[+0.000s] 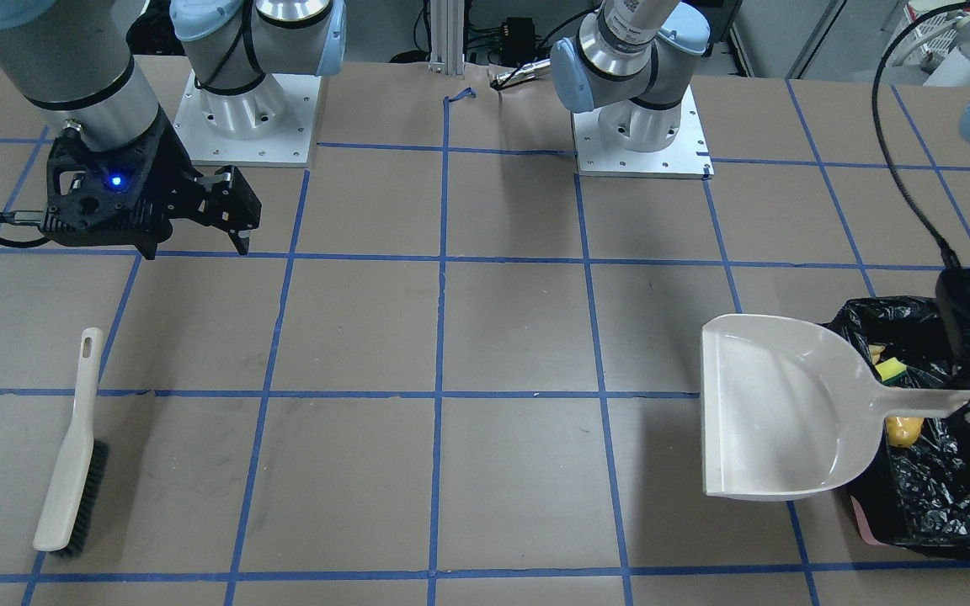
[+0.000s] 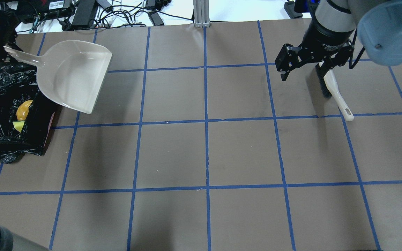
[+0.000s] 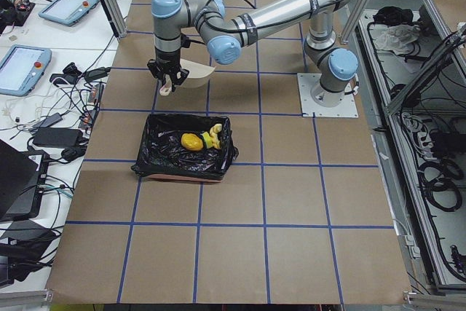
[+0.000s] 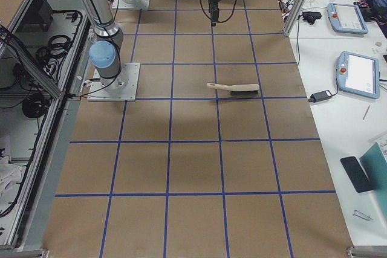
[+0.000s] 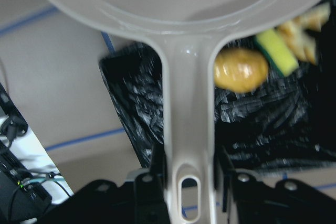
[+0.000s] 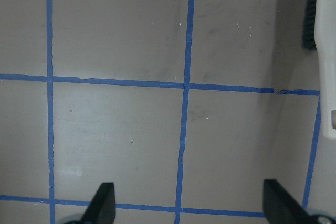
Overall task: Sweep and dump trash into bin
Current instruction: 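Lower the empty dustpan back onto the table with the left gripper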
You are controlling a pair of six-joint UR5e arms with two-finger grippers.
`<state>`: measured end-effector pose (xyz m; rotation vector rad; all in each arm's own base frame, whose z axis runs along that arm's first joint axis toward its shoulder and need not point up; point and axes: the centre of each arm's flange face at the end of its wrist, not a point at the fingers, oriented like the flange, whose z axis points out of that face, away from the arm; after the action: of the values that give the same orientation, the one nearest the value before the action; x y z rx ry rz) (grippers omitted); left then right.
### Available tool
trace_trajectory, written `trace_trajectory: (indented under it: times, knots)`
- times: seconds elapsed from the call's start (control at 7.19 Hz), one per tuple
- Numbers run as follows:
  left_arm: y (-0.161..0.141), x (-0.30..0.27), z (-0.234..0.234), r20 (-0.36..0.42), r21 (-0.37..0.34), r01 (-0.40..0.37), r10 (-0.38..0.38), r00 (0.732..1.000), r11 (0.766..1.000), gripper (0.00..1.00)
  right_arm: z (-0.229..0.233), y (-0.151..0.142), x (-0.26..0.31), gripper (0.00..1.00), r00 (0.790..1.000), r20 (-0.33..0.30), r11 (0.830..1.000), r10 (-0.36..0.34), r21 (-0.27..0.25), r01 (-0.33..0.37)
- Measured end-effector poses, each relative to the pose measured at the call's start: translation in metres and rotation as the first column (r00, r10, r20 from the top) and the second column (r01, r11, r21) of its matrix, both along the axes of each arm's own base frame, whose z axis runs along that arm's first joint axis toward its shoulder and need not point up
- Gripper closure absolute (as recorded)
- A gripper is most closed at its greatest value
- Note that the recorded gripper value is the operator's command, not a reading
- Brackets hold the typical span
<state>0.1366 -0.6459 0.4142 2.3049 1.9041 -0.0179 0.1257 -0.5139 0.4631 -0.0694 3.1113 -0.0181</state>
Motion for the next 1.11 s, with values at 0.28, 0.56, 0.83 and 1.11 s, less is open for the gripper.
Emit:
trace_trajectory:
  times: [0.28,0.56,0.83,1.11]
  knots:
    - [-0.02,-0.035,-0.047,-0.044,0.067,-0.069,0.072,0.996,0.995,1.0,-0.001,0.0,-0.002,0.0,0.999,0.001,0.999,-0.034,0.005,0.034]
    - [-0.037,-0.092,-0.082,-0.05,0.117,-0.083,0.09,0.995,0.99,1.0,-0.001,0.001,-0.001,0.0,0.999,0.005,0.999,-0.038,0.007,0.038]
    - [-0.044,-0.119,-0.107,-0.055,0.143,-0.084,0.093,0.994,0.986,1.0,-0.001,0.001,0.0,0.0,0.999,0.011,0.999,-0.037,0.008,0.037]
    - [-0.049,-0.124,-0.128,-0.056,0.147,-0.08,0.089,0.994,0.986,0.99,-0.001,0.002,0.0,0.0,0.999,0.013,0.999,-0.037,0.008,0.037]
